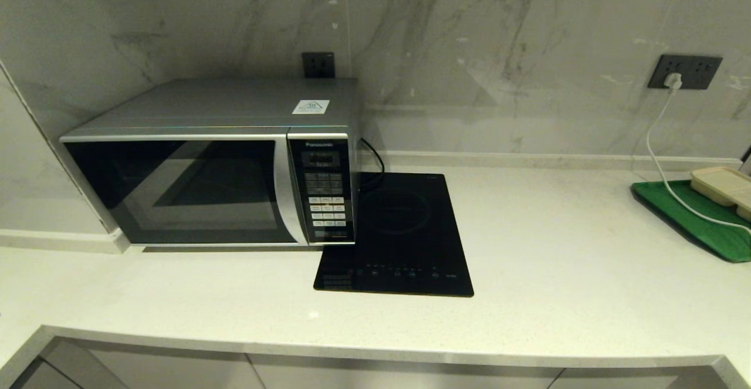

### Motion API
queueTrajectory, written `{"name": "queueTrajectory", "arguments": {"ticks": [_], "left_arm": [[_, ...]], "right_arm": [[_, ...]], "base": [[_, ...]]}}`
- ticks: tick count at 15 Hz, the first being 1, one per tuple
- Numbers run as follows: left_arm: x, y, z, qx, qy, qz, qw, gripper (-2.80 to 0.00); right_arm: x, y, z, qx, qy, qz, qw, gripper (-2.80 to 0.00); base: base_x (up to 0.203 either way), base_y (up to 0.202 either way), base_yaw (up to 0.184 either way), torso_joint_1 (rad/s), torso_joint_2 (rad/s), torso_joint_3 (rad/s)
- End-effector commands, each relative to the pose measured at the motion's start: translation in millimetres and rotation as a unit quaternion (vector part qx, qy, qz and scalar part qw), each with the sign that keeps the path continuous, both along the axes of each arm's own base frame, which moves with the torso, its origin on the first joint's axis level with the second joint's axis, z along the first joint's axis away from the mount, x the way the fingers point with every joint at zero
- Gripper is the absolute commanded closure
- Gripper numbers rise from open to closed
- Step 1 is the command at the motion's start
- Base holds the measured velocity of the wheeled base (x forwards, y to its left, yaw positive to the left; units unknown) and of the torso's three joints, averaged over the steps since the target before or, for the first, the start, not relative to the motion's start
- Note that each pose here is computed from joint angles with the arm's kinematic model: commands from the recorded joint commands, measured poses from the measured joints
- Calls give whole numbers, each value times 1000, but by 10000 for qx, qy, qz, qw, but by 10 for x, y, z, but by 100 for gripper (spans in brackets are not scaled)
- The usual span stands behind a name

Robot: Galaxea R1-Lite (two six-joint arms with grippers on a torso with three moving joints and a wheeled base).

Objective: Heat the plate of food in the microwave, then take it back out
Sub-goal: Open the microwave oven

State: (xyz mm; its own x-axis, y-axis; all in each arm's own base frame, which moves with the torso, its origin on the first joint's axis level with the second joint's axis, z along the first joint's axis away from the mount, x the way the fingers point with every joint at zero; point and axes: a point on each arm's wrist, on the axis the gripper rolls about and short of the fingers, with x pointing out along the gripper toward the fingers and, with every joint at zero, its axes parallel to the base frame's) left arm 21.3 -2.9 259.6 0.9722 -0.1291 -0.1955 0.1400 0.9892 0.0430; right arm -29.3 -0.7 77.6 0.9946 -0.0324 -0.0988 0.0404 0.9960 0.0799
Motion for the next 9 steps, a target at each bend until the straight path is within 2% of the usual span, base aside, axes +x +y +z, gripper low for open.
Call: {"name": "queueTrajectory", "arguments": {"ticks": [1,2,3,4,5,7,9], "left_arm": [[648,-58,-62,1,1174,-247,9928,0],[775,-81,-93,-134,1387,-474,9891,0],[912,-106,-116,-389,1522,-706,9851,0],[1027,-133,-125,-769,1592,-1016,9790,0],[1115,-159,-136,-1121,1676,-1439,9688,0],[1342,-167,-202,-1616,1949,-2215,9417,0],[1615,-116,-317,-2104,2228,-2941,9053,0]], "right_arm": [[0,0,1,4,3,1,10000,0],[0,0,-2,4,19,1,10000,0],[0,0,1,4,3,2,10000,0],[0,0,1,4,3,6,10000,0],[0,0,1,4,3,4,10000,0],[0,0,1,4,3,4,10000,0],[0,0,1,4,3,8,10000,0]], "base": [[0,0,0,0,0,0],[0,0,0,0,0,0],[0,0,0,0,0,0],[0,0,0,0,0,0],[0,0,0,0,0,0],[0,0,0,0,0,0],[0,0,0,0,0,0]]}}
